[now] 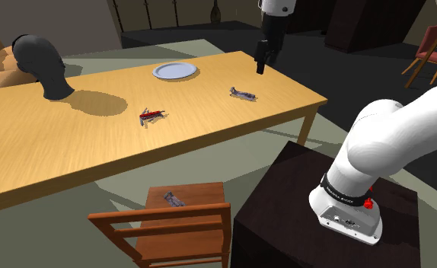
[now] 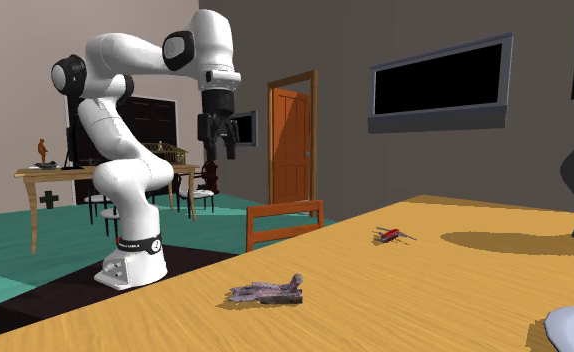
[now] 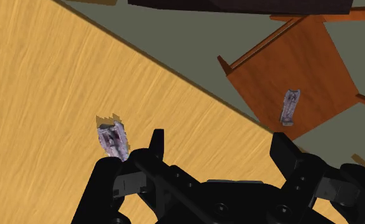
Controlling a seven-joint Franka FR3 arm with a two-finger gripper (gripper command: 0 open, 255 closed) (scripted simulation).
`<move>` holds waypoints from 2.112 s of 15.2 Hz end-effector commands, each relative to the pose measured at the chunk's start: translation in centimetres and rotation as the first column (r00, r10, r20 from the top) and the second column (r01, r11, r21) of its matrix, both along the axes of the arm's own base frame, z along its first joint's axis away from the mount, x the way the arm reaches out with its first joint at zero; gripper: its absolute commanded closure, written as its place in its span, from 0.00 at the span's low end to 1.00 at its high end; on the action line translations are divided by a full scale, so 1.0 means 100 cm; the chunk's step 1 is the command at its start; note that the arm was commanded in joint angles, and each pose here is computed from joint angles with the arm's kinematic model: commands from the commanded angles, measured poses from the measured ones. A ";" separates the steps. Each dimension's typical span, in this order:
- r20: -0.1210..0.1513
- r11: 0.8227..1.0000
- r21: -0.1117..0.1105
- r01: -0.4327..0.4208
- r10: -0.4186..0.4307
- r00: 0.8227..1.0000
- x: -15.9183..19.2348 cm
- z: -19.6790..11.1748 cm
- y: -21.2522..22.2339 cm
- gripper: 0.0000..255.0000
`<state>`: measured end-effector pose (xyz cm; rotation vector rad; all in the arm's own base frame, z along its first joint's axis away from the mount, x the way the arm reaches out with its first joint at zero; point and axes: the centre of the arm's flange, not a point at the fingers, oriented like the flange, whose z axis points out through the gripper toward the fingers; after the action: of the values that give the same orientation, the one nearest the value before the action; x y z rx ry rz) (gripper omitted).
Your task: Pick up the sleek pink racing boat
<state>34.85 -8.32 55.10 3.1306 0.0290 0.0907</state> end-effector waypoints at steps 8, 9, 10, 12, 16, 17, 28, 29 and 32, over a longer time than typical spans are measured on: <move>-0.010 0.996 0.045 -0.073 0.074 0.997 0.071 -0.066 -0.080 0.00; -0.011 0.995 0.050 -0.081 0.082 0.997 0.079 -0.074 -0.088 0.00; -0.012 0.994 0.056 -0.089 0.090 0.996 0.087 -0.082 -0.096 0.00; -0.014 0.992 0.066 -0.105 0.107 0.994 0.103 -0.098 -0.112 0.00; -0.017 0.987 0.087 -0.137 0.139 0.990 0.136 -0.131 -0.142 0.00; -0.017 0.985 0.092 -0.145 0.147 0.989 0.145 -0.139 -0.149 0.00; -0.020 0.976 0.118 -0.183 0.187 0.982 0.187 -0.213 -0.183 0.00; -0.020 0.976 0.118 -0.183 0.187 0.982 0.187 -0.218 -0.183 0.00; -0.020 0.976 0.118 -0.183 0.187 0.982 0.187 -0.220 -0.183 1.00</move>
<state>53.55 -26.62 33.14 3.2372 0.3279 0.0458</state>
